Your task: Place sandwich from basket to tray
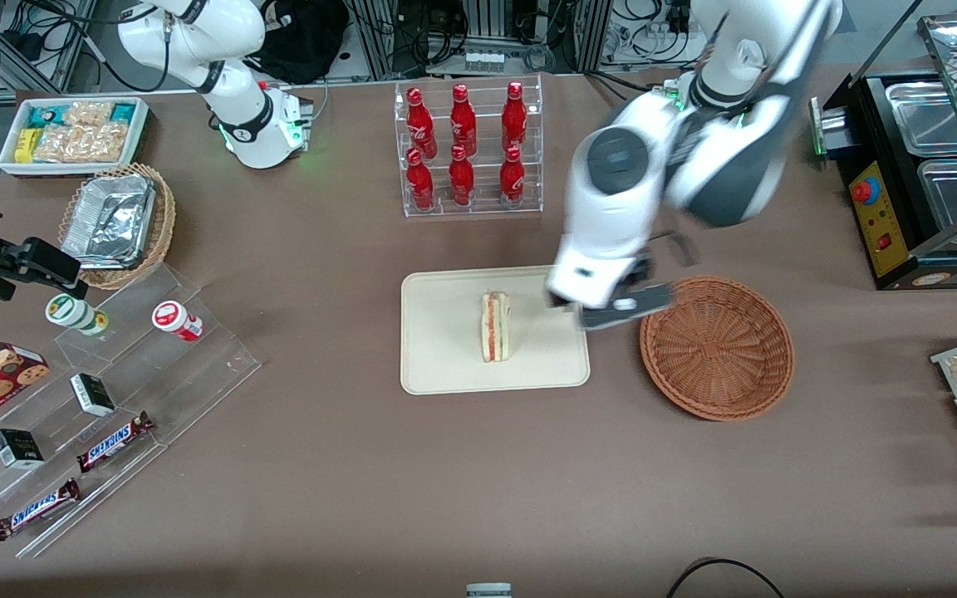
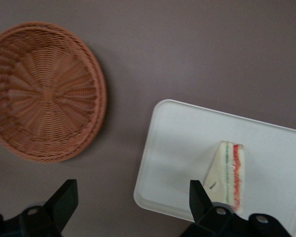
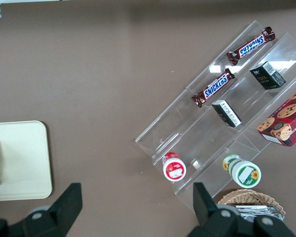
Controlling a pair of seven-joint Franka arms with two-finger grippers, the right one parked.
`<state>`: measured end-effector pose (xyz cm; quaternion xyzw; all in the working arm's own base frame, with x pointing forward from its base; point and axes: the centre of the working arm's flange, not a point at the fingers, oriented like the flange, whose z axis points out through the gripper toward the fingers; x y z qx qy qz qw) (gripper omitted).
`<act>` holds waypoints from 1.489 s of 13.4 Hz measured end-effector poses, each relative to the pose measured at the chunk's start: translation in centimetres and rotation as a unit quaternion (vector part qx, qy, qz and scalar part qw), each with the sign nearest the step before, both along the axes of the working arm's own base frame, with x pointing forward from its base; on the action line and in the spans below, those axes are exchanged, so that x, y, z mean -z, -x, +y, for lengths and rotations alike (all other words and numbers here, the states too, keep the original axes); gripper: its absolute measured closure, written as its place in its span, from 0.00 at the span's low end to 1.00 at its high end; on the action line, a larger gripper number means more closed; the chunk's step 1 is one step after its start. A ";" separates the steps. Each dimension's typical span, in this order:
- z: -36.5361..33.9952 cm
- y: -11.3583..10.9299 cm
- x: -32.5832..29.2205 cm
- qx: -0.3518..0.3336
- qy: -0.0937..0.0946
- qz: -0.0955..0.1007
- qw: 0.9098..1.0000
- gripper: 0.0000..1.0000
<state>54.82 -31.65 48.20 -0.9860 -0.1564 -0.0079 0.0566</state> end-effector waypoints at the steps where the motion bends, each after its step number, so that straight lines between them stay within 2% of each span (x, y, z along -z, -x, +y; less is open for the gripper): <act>1: 3.5 -0.6 -2.1 -0.010 -0.005 0.004 1.000 0.00; 5: 16.3 -1.5 -6.9 0.002 -0.010 0.037 0.999 0.00; 10: 25.1 -1.1 -8.0 0.085 0.025 0.077 0.993 0.00; 14: 28.0 0.4 -9.6 0.116 0.045 0.082 0.989 0.00; 17: 29.7 0.9 -10.7 0.110 0.061 0.073 0.989 0.00; 20: 30.1 0.3 -11.3 0.110 0.062 0.062 0.990 0.00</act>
